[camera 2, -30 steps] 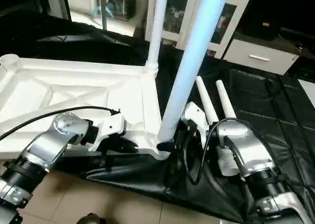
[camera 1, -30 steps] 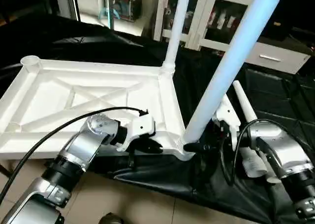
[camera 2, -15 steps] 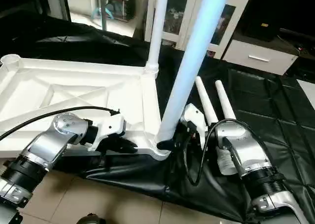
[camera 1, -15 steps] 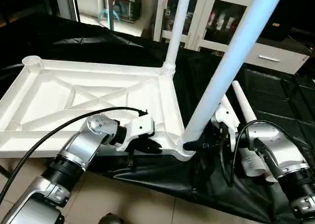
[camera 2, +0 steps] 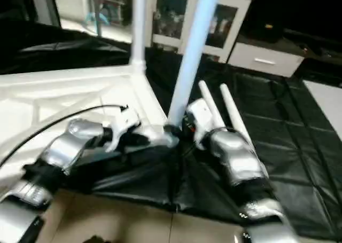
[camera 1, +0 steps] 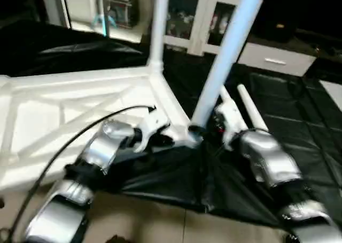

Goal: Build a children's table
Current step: Pick table leg

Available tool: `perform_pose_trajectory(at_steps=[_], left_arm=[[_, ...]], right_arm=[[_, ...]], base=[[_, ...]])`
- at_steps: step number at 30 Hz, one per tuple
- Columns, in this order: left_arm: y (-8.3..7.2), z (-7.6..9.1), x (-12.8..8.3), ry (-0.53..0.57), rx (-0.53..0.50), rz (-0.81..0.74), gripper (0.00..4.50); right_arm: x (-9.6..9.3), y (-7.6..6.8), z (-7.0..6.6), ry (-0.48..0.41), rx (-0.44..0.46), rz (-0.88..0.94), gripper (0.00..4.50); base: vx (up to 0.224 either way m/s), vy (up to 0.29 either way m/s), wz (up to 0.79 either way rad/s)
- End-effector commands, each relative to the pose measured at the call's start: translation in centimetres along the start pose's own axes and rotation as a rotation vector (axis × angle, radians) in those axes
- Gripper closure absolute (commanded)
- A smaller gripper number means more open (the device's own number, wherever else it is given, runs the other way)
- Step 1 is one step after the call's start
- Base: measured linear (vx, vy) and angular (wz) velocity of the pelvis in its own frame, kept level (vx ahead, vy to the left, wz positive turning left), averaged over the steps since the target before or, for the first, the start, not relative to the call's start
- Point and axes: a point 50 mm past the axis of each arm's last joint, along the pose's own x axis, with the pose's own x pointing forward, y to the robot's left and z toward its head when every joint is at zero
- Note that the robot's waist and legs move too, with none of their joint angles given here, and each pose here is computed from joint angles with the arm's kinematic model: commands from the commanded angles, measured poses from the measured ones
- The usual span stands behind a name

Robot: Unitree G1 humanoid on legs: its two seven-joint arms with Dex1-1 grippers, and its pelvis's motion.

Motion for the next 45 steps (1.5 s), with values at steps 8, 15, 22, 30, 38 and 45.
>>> perform_pose_trajectory(at_steps=[8, 15, 22, 30, 38, 45], left_arm=[[0.7, 4.3, 1.8, -0.074, -0.032, 0.247, 4.50], [1.1, 3.9, 1.5, -0.068, -0.028, 0.265, 4.50], [1.1, 3.3, 1.2, -0.061, -0.016, 0.251, 4.50], [0.8, 2.8, 0.5, -0.066, 0.047, 0.168, 4.50], [0.3, 2.0, 0.3, -0.041, 0.047, 0.122, 4.50], [0.5, 1.8, 0.4, -0.025, 0.022, 0.137, 4.50]], right_arm=[[3.7, 2.7, -3.1, 0.127, 0.135, -0.257, 2.44], [4.0, 3.0, -2.5, 0.078, 0.127, -0.219, 2.46], [3.7, 2.9, -1.4, -0.018, 0.195, -0.128, 1.68], [1.7, 1.5, 0.4, -0.106, 0.177, -0.004, 1.05], [-0.2, 0.5, 0.6, -0.113, 0.170, 0.061, 0.38], [-0.4, 0.3, -0.4, -0.062, 0.152, -0.022, 0.09]], base=[[0.000, 0.000, 0.00], [0.000, 0.000, 0.00], [0.000, 0.000, 0.00], [0.000, 0.000, 0.00], [0.000, 0.000, 0.00], [0.000, 0.000, 0.00]])
